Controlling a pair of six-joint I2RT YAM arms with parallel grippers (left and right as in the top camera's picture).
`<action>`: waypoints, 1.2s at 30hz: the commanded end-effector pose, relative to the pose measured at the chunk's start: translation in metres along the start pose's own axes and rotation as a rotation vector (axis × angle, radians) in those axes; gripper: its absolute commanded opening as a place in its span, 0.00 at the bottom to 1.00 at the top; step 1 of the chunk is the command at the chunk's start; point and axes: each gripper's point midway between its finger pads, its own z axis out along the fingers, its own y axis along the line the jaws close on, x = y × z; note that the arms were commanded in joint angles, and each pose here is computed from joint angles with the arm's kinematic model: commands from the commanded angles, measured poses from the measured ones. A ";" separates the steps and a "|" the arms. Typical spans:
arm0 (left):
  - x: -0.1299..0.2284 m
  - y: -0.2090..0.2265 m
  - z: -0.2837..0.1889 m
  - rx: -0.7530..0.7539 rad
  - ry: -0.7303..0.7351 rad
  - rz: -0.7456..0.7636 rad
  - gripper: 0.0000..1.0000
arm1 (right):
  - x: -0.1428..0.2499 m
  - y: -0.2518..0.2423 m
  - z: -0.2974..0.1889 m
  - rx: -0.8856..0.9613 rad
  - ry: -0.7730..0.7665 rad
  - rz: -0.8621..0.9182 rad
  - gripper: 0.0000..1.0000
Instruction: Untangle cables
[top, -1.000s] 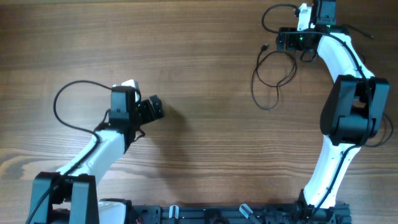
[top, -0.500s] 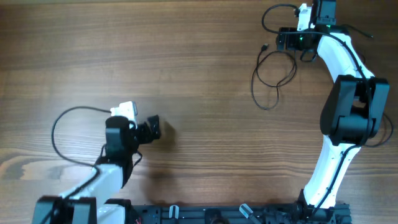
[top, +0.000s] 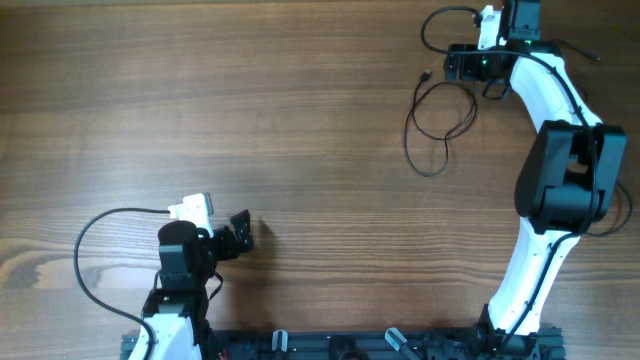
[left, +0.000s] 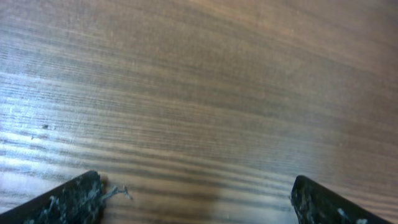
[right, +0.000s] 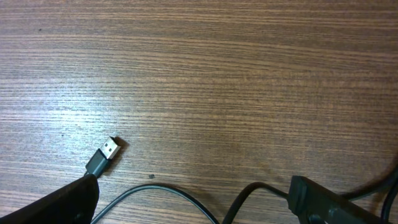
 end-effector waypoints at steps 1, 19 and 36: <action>0.004 0.004 -0.008 -0.016 -0.007 0.003 1.00 | 0.007 0.003 0.007 -0.018 0.017 0.005 1.00; -0.076 -0.011 -0.060 -0.033 -0.428 0.218 1.00 | 0.007 0.004 0.007 -0.018 0.017 0.004 1.00; -0.108 -0.026 -0.094 -0.011 -0.640 0.309 1.00 | 0.007 0.003 0.007 -0.018 0.017 0.005 1.00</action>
